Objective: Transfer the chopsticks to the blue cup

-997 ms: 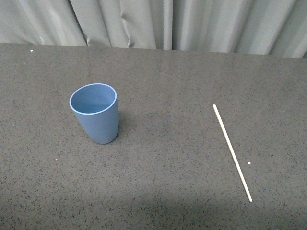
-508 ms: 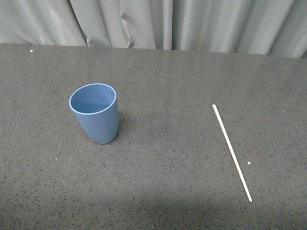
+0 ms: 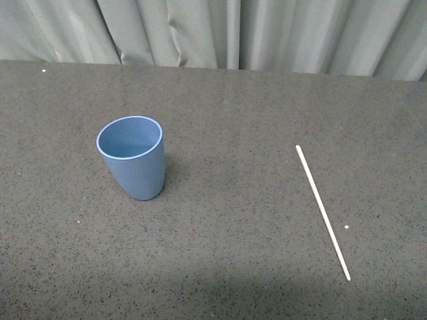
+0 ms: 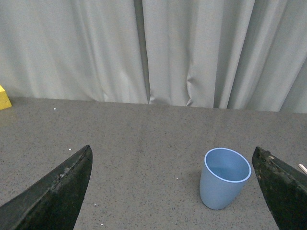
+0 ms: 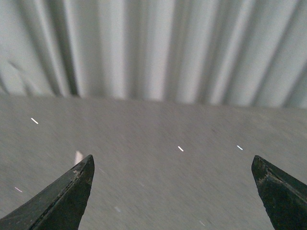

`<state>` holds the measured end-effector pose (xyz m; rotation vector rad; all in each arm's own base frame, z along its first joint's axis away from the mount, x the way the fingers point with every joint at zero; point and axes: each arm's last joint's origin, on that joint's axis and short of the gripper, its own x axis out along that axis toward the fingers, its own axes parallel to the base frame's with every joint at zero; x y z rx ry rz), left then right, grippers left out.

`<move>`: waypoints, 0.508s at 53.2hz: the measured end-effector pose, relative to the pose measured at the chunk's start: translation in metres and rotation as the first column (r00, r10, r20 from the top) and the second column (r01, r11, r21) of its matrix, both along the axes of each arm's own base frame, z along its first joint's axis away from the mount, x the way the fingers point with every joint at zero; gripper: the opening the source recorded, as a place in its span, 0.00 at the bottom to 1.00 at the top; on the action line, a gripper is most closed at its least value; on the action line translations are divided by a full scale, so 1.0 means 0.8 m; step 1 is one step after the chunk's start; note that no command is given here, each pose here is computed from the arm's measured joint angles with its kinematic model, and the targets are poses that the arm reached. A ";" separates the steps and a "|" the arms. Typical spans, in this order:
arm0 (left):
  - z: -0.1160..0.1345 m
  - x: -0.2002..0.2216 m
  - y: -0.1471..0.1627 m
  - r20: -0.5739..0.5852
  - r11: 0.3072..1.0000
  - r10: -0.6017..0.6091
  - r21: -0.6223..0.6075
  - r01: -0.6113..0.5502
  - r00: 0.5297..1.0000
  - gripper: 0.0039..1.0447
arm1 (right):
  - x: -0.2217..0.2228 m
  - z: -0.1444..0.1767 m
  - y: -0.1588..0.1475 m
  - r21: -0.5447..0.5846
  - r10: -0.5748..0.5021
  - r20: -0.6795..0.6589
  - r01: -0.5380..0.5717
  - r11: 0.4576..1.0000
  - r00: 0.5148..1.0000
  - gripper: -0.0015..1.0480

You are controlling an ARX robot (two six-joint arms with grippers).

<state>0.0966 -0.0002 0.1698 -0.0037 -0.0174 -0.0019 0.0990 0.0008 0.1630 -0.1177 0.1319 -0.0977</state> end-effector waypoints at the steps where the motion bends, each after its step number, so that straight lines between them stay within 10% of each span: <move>1: 0.000 0.000 0.000 0.000 1.000 0.002 0.000 -0.002 1.000 0.94 | 0.003 -0.002 0.001 -0.055 -0.007 -0.056 0.003 0.998 0.998 0.91; 27: 0.000 0.000 0.000 0.000 1.000 0.001 0.000 -0.001 1.000 0.94 | 0.159 -0.021 0.054 0.166 0.232 -0.546 -0.168 0.972 0.805 0.91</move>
